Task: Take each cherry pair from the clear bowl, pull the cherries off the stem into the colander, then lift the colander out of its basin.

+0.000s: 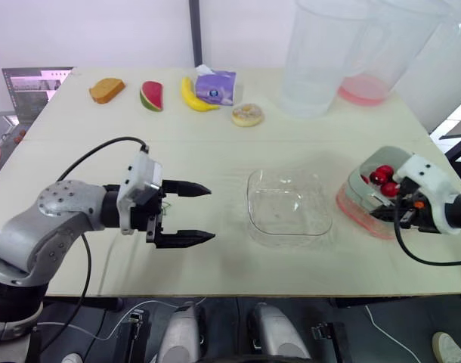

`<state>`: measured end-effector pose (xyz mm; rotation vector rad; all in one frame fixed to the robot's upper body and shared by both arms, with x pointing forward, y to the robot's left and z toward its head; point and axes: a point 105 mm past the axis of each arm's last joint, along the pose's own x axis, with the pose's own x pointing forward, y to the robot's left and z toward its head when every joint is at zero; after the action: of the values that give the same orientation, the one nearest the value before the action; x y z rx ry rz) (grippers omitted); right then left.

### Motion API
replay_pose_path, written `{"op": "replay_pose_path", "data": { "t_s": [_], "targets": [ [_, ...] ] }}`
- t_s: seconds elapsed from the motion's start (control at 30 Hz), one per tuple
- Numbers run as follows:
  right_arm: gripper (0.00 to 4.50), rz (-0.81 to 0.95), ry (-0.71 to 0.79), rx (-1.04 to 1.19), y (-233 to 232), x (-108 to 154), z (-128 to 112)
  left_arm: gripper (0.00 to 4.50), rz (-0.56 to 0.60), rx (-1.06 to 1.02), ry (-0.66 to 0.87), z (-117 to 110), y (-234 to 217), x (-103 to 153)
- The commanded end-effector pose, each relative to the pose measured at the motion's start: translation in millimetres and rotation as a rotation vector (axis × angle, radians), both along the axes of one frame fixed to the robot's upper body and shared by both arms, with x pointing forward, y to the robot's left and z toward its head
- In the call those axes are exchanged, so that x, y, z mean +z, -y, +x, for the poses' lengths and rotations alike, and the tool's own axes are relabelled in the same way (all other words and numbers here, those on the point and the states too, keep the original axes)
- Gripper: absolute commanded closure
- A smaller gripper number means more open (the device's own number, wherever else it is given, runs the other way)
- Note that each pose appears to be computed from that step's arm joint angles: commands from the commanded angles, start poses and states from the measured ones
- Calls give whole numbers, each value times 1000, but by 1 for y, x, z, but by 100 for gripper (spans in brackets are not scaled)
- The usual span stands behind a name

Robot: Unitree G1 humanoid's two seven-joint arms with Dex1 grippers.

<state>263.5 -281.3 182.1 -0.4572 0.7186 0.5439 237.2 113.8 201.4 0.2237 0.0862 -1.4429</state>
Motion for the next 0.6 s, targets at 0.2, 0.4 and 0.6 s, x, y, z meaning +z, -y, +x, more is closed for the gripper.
{"op": "replay_pose_path", "data": {
  "t_s": [0.2, 0.4, 0.6],
  "targets": [
    [426, -32, 83, 34, -6, 30, -2, 0, 16, -19, 42, 1, 2, 8],
    [426, -36, 66, 20, -3, 25, -3, 0, 14, -22, 42, 0, 3, 8],
    [426, -31, 33, 18, -3, 16, -7, 0, 11, -22, 36, -1, 4, 7]
  ]
}}
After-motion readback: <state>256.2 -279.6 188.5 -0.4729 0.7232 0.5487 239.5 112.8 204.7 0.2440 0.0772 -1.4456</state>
